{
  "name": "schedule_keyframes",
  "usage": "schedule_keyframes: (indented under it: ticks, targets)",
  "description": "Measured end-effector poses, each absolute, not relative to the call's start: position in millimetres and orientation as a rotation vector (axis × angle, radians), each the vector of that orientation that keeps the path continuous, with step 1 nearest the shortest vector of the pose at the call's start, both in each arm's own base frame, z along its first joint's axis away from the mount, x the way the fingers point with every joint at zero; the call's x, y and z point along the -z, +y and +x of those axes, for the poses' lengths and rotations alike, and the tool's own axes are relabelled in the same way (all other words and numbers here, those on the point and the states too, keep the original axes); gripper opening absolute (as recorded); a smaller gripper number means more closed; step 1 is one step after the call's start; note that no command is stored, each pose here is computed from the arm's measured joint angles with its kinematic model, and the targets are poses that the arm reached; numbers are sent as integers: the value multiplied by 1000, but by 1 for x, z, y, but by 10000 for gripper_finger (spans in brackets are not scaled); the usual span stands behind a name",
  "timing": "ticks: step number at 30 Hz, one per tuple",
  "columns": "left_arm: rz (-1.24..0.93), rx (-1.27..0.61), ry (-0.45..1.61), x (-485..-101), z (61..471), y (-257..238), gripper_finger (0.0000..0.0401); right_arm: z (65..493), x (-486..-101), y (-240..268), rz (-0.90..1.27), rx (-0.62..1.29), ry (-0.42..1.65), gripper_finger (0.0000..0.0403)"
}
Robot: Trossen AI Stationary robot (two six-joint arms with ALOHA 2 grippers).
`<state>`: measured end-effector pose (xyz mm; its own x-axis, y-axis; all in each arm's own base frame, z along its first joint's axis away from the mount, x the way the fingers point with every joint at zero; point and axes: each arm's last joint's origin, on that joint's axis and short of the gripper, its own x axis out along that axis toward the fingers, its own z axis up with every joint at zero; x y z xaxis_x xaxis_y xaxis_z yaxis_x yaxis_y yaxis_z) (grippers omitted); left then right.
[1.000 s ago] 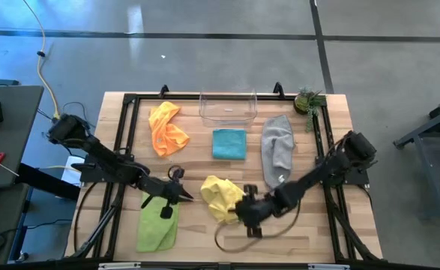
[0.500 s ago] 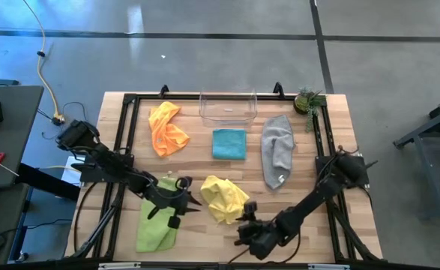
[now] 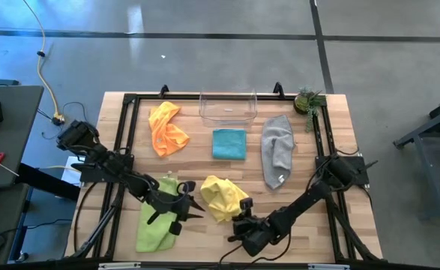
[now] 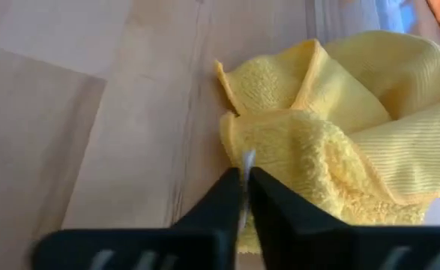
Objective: Fold microfiber towels
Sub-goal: Fold the yellow microfiber towel on the table
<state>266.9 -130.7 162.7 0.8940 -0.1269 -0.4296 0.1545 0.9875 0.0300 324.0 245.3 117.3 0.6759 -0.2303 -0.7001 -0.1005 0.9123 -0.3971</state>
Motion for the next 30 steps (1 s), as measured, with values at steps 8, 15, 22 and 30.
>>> schedule_keyframes:
  ticks: [8, 15, 22, 30]
  targets:
    - [106, 121, 513, -179, 276, -142, 90, 344, -153, 249, -315, 109, 741, 6]
    - [112, 118, 504, -183, 276, -147, 92, 364, -187, 241, -198, 163, 652, 4]
    - [101, 68, 493, -184, 276, -147, 142, 377, -202, 236, -201, 163, 613, 2]
    - [104, 27, 471, -185, 278, -143, 169, 379, -207, 238, -208, 148, 590, 1]
